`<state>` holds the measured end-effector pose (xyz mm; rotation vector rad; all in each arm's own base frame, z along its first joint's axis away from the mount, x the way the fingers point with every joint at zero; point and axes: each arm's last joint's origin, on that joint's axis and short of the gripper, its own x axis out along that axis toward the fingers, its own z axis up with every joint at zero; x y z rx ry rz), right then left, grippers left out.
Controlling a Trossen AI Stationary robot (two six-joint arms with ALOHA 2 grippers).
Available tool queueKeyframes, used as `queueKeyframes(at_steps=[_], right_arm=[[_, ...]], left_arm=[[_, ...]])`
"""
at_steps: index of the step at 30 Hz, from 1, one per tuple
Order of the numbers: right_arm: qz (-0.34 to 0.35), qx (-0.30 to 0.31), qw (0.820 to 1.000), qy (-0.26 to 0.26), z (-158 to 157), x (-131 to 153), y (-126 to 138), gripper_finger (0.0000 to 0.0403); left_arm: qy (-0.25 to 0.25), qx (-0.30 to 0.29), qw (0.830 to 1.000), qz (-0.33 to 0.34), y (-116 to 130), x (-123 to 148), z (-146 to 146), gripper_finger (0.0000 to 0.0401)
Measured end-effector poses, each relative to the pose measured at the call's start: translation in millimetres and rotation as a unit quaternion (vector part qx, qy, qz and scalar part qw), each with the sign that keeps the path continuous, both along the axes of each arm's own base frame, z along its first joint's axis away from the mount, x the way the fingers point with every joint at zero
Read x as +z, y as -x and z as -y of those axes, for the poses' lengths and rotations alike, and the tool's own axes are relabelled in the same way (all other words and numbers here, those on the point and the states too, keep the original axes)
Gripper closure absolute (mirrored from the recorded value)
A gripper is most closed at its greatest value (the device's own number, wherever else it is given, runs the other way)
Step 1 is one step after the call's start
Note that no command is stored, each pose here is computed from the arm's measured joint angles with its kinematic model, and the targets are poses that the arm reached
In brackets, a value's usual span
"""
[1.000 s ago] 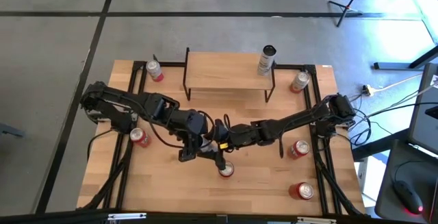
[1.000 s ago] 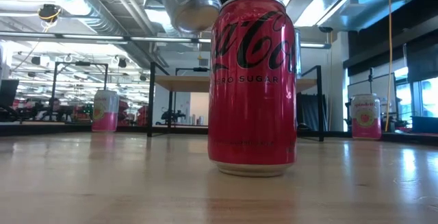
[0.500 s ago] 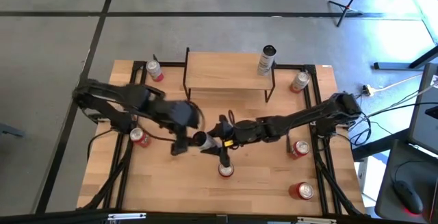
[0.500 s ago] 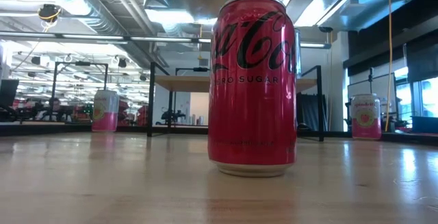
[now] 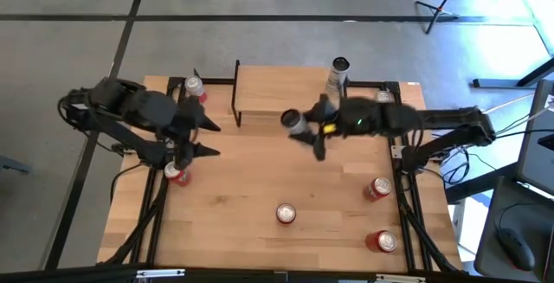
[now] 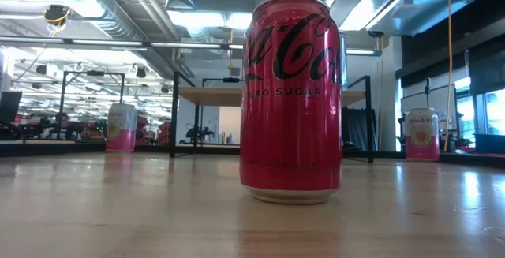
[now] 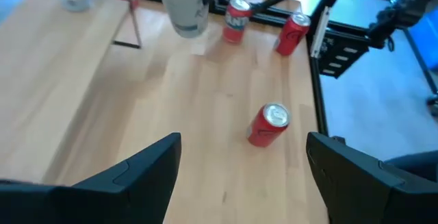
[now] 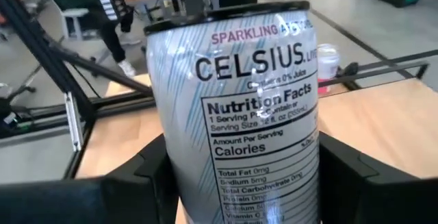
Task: Place canned beverage on shelf
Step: Put the white-blue soda can on the shelf aligned with the other white-blue soda can
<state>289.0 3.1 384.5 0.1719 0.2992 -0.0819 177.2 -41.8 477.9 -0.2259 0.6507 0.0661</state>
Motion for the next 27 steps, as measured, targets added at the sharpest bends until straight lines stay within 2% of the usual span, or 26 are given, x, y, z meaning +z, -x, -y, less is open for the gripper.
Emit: queueKeyframes(at_steps=[4, 8, 16, 20, 27], right_arm=[[0.009, -0.004, 1.0, 0.005, 25.0, -1.8, 20.5, 0.0176], [0.023, -0.016, 1.0, 0.011, 51.8, -19.2, 36.6, 0.0175], [0.063, -0.043, 0.997, -0.002, 105.1, -60.1, 82.6, 0.0174], [0.055, -0.063, 0.996, 0.002, 121.0, -75.5, 101.5, 0.0174], [0.073, -0.037, 0.996, 0.023, 136.7, -83.7, 115.9, 0.0174]], left_arm=[[-0.006, 0.014, 1.0, 0.01, 5.1, 2.5, -2.3, 0.0099], [-0.026, 0.036, 0.999, 0.016, 2.9, 2.4, -3.5, 0.0099], [-0.083, 0.143, 0.985, 0.055, -11.6, 4.6, -7.5, 0.0099], [-0.106, 0.18, 0.976, 0.06, -21.2, 2.8, -9.3, 0.0099], [-0.129, 0.22, 0.966, 0.049, -43.9, -5.2, -14.6, 0.0099]])
